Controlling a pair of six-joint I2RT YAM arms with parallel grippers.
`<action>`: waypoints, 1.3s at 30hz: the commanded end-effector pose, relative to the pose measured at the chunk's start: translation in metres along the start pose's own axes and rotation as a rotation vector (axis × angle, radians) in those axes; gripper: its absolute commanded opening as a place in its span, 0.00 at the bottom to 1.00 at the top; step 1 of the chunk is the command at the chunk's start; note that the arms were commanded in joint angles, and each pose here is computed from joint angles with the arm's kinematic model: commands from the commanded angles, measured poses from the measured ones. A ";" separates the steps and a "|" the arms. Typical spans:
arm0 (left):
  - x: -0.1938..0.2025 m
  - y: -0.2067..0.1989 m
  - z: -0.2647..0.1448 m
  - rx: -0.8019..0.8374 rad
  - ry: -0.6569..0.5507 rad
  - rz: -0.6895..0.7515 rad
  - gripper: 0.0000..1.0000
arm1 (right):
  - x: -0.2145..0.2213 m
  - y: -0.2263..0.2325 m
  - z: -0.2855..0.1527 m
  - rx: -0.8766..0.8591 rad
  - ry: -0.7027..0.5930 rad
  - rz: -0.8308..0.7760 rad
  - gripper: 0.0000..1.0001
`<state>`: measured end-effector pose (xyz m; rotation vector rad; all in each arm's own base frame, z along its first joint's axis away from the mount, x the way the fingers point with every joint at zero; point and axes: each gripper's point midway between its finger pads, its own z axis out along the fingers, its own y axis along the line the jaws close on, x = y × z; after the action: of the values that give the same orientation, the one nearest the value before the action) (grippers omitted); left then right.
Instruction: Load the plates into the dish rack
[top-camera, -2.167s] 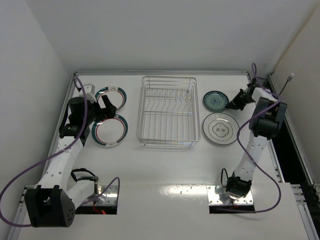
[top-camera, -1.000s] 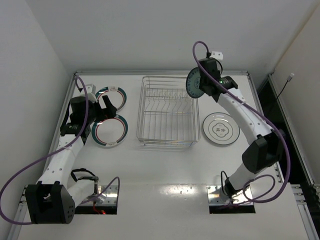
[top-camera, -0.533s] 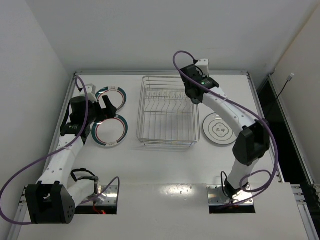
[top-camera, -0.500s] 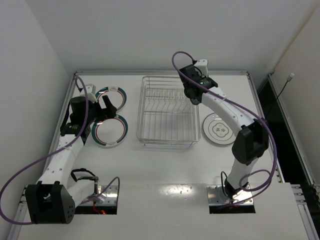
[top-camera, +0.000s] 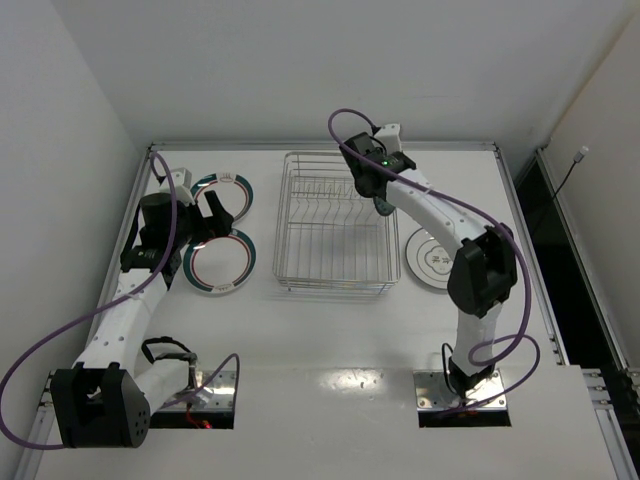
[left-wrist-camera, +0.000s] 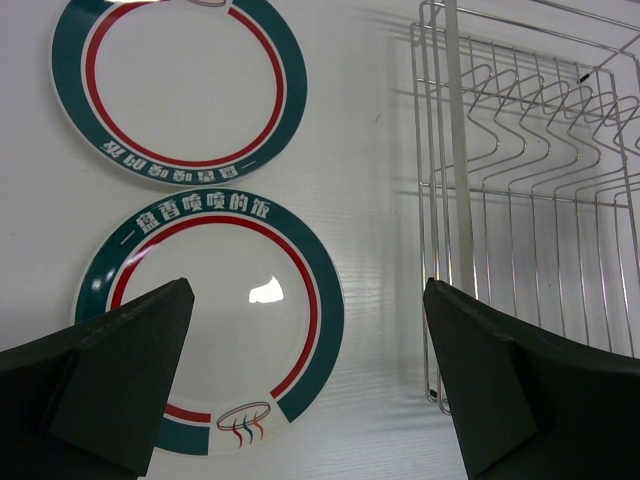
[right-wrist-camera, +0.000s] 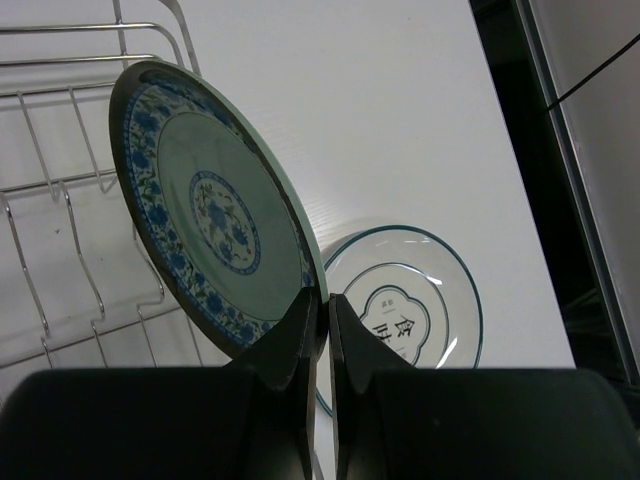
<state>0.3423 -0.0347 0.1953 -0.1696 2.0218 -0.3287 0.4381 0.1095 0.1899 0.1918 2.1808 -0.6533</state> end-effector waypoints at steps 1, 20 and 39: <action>-0.015 -0.007 -0.003 0.017 -0.044 0.023 1.00 | -0.017 -0.007 -0.004 0.049 -0.045 0.044 0.00; -0.015 -0.007 -0.003 0.017 -0.044 0.023 1.00 | -0.021 0.011 0.004 0.040 -0.014 0.029 0.00; -0.015 -0.006 -0.002 0.015 -0.035 0.021 1.00 | 0.021 0.066 0.013 -0.203 0.152 0.012 0.01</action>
<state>0.3421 -0.0347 0.1950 -0.1700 2.0233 -0.3287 0.4563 0.1397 0.1359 0.1546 2.3640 -0.5355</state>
